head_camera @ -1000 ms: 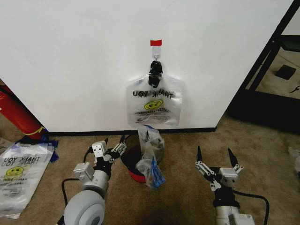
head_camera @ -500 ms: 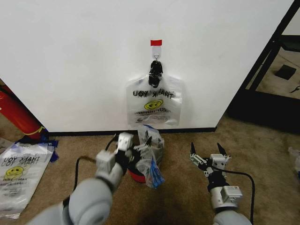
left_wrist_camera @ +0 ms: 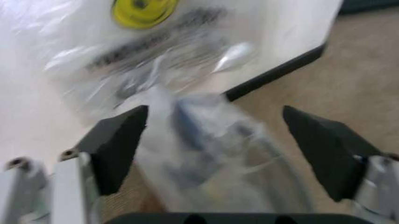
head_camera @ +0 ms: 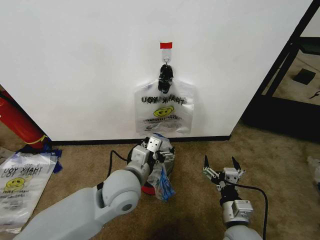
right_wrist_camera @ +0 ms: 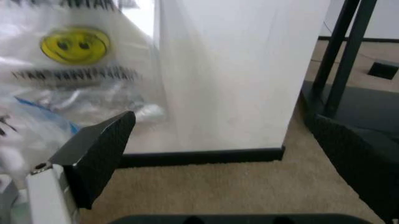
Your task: Pick up the garbage bag from the wall and place it over the trash bin.
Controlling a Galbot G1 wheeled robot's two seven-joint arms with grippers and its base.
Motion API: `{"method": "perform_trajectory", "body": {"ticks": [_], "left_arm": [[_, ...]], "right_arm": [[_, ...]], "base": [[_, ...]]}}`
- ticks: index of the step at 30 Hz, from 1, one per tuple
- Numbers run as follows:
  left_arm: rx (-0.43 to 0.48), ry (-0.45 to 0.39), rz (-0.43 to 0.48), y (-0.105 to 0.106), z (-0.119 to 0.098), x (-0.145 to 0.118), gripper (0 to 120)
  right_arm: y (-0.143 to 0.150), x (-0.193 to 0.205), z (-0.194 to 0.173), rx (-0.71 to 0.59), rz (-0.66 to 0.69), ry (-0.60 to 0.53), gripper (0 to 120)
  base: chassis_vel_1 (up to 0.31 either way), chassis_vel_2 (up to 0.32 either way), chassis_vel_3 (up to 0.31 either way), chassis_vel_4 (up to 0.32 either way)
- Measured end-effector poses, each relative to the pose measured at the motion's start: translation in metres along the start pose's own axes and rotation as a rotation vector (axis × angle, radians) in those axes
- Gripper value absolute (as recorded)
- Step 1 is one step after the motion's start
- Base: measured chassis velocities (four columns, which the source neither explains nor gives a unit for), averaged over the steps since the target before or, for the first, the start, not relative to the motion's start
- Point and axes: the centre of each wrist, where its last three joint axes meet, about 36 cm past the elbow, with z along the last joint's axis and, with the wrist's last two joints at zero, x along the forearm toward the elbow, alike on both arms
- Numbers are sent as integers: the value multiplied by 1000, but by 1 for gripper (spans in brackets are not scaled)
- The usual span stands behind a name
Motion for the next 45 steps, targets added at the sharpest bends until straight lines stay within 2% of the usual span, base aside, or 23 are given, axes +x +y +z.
{"method": "perform_trajectory", "body": {"ticks": [2, 9, 11, 16, 18, 22, 26, 33, 39, 41, 45], "left_arm": [[-3, 8, -10, 1, 2, -2, 78], [10, 25, -31, 3, 11, -2, 48], [12, 23, -33, 3, 12, -2, 45], [22, 24, -42, 4, 15, -1, 22], [24, 23, -43, 4, 15, 0, 20], [48, 19, -56, 6, 15, 7, 0], [61, 21, -64, 9, 17, 11, 0], [78, 7, -74, 10, 16, 16, 0], [84, 0, -80, 11, 15, 16, 0], [87, -1, -83, 12, 15, 17, 0], [88, -2, -82, 12, 16, 18, 0]], "right_arm": [[1, 1, -1, -5, -4, -2, 100], [5, -1, 0, 1, -14, -30, 100], [5, -1, 1, 4, -15, -32, 100], [5, 1, 4, 2, -19, -25, 100], [5, 1, 3, -1, -20, -23, 100], [6, -4, 1, -67, -42, 42, 100], [5, -13, -2, -107, -58, 99, 100], [3, -50, -13, -176, -157, 195, 100], [21, -74, -25, -206, -263, 276, 100], [39, -87, -30, -174, -308, 299, 100], [64, -98, -35, -96, -302, 373, 100]], "base": [[0, 0, 0, 0], [0, 0, 0, 0], [0, 0, 0, 0], [0, 0, 0, 0], [0, 0, 0, 0], [0, 0, 0, 0], [0, 0, 0, 0], [0, 0, 0, 0], [0, 0, 0, 0], [0, 0, 0, 0], [0, 0, 0, 0]]}}
